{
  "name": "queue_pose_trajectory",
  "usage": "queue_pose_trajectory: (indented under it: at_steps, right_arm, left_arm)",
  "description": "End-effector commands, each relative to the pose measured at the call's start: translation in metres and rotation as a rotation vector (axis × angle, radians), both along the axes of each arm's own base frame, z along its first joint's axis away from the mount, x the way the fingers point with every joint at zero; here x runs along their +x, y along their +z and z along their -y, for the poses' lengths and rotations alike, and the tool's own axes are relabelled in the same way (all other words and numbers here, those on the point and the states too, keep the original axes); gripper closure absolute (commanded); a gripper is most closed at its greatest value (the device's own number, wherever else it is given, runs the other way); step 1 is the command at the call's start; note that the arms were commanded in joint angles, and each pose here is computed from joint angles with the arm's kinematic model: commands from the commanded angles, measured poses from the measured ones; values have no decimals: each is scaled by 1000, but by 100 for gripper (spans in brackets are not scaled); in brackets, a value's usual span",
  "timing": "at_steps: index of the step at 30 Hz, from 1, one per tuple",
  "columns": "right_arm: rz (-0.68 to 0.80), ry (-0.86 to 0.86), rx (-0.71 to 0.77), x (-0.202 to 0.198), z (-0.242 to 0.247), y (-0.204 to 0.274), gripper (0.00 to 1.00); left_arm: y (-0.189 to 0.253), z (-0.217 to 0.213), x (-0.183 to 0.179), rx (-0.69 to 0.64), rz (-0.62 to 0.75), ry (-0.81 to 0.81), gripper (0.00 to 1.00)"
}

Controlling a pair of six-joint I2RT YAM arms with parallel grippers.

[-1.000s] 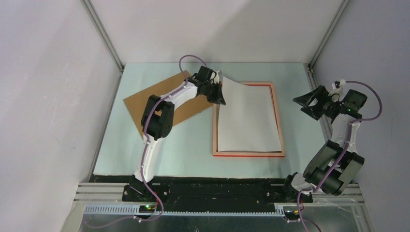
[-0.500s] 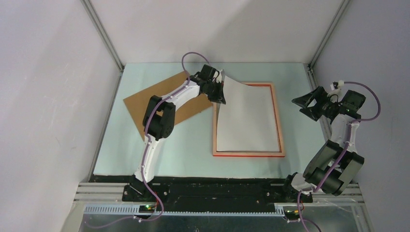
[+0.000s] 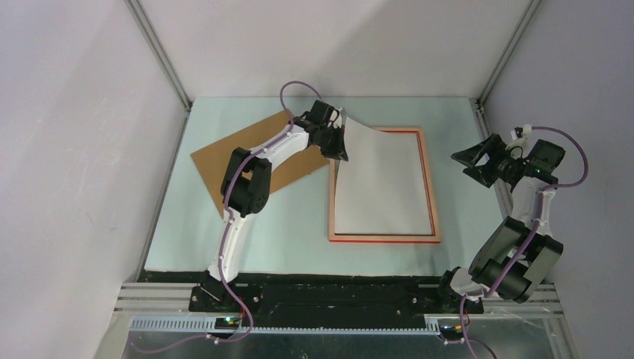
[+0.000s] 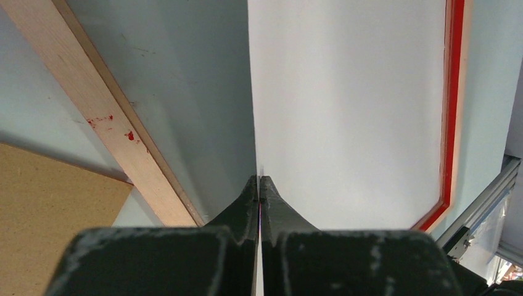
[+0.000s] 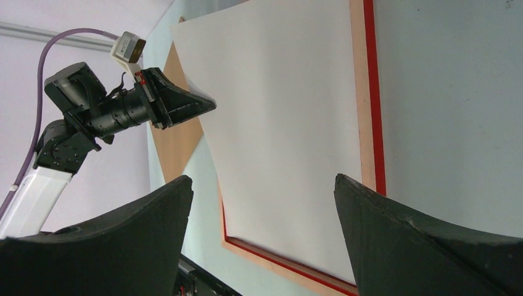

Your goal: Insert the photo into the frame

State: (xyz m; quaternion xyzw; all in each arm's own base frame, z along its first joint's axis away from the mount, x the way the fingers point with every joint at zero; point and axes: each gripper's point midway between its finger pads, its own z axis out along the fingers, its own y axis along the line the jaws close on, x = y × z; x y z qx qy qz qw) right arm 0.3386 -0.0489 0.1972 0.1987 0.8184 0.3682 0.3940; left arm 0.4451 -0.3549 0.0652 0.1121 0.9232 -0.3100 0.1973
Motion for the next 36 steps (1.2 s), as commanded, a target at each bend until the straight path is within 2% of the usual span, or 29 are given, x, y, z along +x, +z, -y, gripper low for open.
queue_pose_trajectory:
  at_steps: [1, 18, 36]
  right_arm:
    - [21, 16, -19, 2, -1, 2, 11]
    - [14, 19, -14, 2, -1, -1, 11]
    - [13, 18, -10, 1, -1, -2, 11]
  left_arm:
    - [11, 6, 9, -19, 26, 16, 100]
    - [1, 6, 14, -2, 22, 38, 100]
    - [-2, 1, 13, 28, 31, 28, 90]
